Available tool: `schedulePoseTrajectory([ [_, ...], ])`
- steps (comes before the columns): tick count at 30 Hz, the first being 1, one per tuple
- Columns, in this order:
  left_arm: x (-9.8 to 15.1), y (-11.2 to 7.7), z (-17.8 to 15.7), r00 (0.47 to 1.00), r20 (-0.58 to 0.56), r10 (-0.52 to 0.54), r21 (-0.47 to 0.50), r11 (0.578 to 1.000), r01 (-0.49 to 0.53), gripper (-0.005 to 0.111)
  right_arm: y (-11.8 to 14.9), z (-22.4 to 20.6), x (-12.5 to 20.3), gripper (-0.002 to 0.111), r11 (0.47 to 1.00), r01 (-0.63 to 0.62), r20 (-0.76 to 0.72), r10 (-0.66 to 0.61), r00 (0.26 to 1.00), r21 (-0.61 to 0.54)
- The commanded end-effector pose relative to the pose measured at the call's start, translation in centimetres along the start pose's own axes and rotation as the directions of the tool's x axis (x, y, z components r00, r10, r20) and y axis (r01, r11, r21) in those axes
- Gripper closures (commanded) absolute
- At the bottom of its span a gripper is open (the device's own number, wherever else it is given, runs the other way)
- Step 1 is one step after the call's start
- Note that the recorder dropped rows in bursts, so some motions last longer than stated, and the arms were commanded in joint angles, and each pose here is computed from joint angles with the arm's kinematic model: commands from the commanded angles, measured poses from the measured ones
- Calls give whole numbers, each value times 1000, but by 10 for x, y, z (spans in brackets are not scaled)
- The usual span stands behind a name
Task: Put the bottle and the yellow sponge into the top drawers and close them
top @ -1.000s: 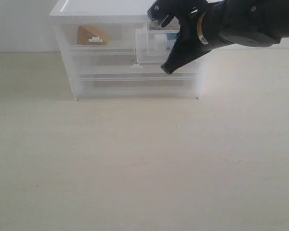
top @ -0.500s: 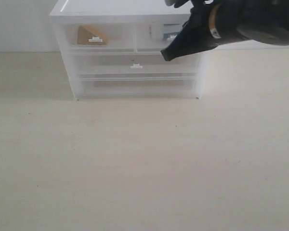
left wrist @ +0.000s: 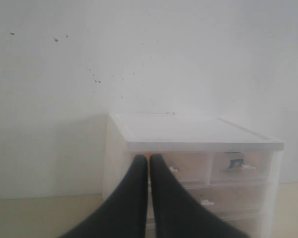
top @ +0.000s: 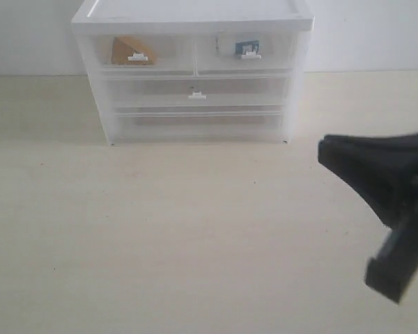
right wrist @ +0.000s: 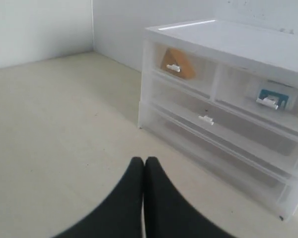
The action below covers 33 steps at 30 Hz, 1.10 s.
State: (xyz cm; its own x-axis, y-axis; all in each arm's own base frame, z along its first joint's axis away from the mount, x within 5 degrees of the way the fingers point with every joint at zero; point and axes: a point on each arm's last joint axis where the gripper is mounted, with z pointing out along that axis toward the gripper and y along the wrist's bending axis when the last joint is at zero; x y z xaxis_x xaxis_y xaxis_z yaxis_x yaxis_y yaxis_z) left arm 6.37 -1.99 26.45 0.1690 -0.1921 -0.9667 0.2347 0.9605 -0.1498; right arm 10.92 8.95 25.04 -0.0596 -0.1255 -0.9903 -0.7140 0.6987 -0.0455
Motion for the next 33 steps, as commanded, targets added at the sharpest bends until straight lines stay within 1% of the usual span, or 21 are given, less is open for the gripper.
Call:
schedulePoseTrajectory([
  [1,0,-1,-1,1000,8,-3,11,1000,3,103,-1,-28,24,109,966,-236,119,223,968,106],
  [3,0,-1,-1,1000,8,-3,11,1000,3,103,-6,-37,40,109,937,-296,163,267,950,187],
  [4,0,-1,-1,1000,8,-3,11,1000,3,103,-7,-41,46,109,941,-266,160,235,959,209],
  [5,0,-1,-1,1000,8,-3,11,1000,3,103,-7,-43,45,109,945,-245,172,210,962,218],
  [6,0,-1,-1,1000,8,-3,11,1000,3,103,-7,-44,46,109,947,-230,152,199,968,226],
  [7,0,-1,-1,1000,8,-3,11,1000,3,103,-7,-45,52,109,942,-230,90,215,973,243],
  [8,0,-1,-1,1000,8,-3,11,1000,3,103,-6,-46,56,109,940,-230,54,224,973,253],
  [11,0,-1,-1,1000,8,-3,11,1000,3,103,-6,-47,59,109,938,-230,27,231,973,260],
  [14,0,-1,-1,1000,8,-3,11,1000,3,103,-6,-47,59,109,938,-230,25,232,972,261],
  [17,0,-1,-1,1000,8,-3,11,1000,3,103,-7,-50,57,109,933,-236,53,230,972,272],
  [18,0,-1,-1,1000,8,-3,11,1000,3,103,-9,-53,54,109,925,-246,94,228,969,290],
  [20,0,-1,-1,1000,8,-3,11,1000,3,103,-13,-62,52,109,892,-282,167,237,957,354],
  [21,0,-1,-1,1000,8,-3,11,1000,3,103,-16,-68,51,109,861,-309,210,242,947,404],
  [24,0,-1,-1,1000,8,-3,11,1000,3,103,-18,-81,51,109,808,-323,277,206,939,494],
  [28,0,-1,-1,1000,8,-3,11,1000,3,103,-18,-89,58,109,753,-326,255,214,943,572],
  [33,0,-1,-1,1000,8,-3,11,1000,3,103,-18,-89,68,109,741,-292,160,247,956,604],
])
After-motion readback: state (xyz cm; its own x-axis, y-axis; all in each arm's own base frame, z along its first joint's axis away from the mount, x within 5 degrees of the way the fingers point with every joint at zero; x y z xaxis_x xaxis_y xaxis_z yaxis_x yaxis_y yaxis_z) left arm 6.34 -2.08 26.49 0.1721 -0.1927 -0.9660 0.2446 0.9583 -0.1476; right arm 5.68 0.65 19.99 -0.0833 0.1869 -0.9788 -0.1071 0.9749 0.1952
